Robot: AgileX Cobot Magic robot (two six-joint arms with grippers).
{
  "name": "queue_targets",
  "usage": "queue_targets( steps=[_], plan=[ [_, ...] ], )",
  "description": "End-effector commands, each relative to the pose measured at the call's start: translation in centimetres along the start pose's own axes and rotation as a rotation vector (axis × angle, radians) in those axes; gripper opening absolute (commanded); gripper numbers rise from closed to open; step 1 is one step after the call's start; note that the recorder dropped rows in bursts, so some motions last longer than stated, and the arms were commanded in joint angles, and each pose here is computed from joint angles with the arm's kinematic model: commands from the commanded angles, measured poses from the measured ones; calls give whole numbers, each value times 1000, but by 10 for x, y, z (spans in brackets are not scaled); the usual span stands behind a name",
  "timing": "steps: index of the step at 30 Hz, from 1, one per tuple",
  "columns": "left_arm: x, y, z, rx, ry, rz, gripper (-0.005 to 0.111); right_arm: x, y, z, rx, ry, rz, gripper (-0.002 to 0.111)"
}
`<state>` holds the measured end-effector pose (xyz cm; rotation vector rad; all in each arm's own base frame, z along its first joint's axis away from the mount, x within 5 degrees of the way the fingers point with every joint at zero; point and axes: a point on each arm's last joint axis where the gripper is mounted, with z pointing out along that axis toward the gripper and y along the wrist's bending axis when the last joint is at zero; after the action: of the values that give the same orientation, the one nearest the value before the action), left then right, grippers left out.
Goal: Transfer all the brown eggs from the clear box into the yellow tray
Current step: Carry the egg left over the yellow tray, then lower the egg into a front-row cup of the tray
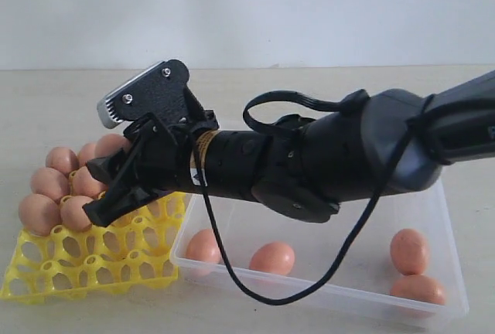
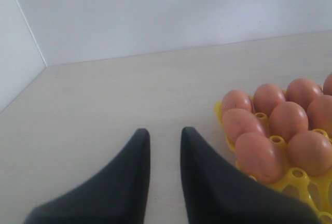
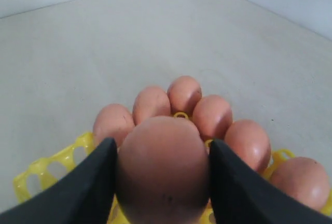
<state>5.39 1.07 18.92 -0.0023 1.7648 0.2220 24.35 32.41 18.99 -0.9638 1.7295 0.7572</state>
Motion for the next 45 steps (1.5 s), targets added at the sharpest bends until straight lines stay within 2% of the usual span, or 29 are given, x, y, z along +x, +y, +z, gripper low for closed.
queue_targets(
  steps=[1,6,18,30,37,45],
  plan=[
    [1,0,0,-1,0,-4,22,1,4,12,-23,-14,-10,0],
    [1,0,0,-1,0,-4,22,8,11,26,-45,-6,-14,0],
    [1,0,0,-1,0,-4,22,34,8,42,-46,66,-14,0],
    [1,0,0,-1,0,-4,22,36,7,43,-45,68,-20,0],
    [1,0,0,-1,0,-4,22,49,7,48,-47,97,-15,0],
    [1,0,0,-1,0,-4,22,39,6,52,-51,60,-52,0]
  ],
)
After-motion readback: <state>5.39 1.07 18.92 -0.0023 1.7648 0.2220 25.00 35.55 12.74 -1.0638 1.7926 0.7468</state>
